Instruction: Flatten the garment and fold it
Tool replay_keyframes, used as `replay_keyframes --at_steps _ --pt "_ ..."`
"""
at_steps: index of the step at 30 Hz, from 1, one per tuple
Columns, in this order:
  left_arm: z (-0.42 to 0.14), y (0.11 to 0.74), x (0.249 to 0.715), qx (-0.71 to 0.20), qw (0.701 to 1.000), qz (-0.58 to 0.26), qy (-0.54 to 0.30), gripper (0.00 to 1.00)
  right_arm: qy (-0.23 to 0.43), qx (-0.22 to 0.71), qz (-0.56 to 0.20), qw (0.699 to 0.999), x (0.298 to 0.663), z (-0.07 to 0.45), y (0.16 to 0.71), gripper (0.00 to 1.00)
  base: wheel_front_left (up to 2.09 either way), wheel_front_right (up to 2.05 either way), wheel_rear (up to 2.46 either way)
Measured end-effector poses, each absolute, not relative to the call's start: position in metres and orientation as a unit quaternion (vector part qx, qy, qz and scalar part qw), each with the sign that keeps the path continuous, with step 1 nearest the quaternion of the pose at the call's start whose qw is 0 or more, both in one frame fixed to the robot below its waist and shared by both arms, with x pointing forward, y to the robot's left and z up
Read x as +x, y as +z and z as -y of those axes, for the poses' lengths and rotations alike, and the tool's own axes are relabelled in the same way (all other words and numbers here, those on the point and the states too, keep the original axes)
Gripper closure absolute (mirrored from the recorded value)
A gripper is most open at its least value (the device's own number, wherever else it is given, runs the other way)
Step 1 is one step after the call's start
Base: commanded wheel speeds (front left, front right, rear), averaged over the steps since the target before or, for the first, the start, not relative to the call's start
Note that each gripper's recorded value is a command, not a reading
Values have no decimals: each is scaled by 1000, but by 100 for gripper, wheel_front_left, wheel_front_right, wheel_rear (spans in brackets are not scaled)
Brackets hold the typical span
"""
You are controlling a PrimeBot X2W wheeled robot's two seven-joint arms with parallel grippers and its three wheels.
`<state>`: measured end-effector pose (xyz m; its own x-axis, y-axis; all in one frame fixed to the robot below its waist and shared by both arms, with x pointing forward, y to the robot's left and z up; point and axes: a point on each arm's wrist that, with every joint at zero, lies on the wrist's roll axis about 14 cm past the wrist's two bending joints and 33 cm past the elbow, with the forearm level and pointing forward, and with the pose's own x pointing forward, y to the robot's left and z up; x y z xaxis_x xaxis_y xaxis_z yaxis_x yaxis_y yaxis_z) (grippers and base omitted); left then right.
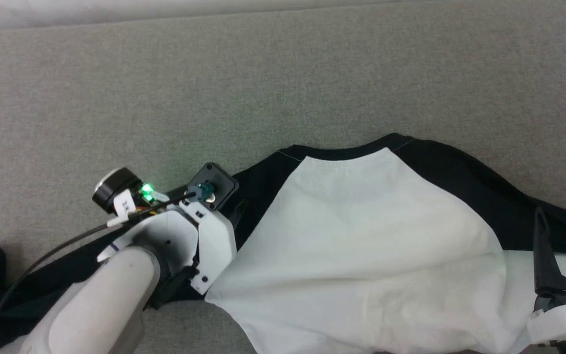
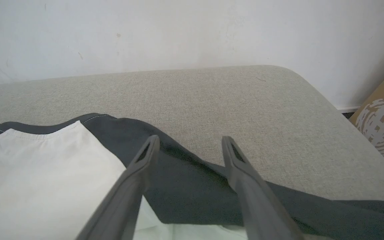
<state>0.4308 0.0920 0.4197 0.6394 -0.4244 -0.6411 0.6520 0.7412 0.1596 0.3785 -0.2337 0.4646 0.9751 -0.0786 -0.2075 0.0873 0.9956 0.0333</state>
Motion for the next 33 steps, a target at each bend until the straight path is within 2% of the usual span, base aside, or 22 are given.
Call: replay_keyframes --at_steps 5,12,14,20,24,28,33 --pt "-91 411 444 208 881 -298 -303 0 -42 21 -115 992 380 233 457 0 0 0 0" --pt "-92 384 435 193 850 -381 -309 0 -38 25 -119 992 388 230 451 0 0 0 0" --pt "-91 384 435 186 846 -390 -313 100 -39 25 -122 991 388 231 449 0 0 0 0" --pt "-81 389 426 160 847 -382 -332 100 -36 26 -118 992 392 229 451 0 0 0 0" --pt "-84 404 432 139 881 -333 -307 100 -32 29 -112 993 392 226 454 0 0 0 0" --pt "-89 439 449 110 926 -247 -262 100 -28 32 -102 994 391 224 460 0 0 0 0" --pt "-99 464 441 47 955 -202 -210 100 -23 35 -89 995 389 221 470 0 0 0 0"
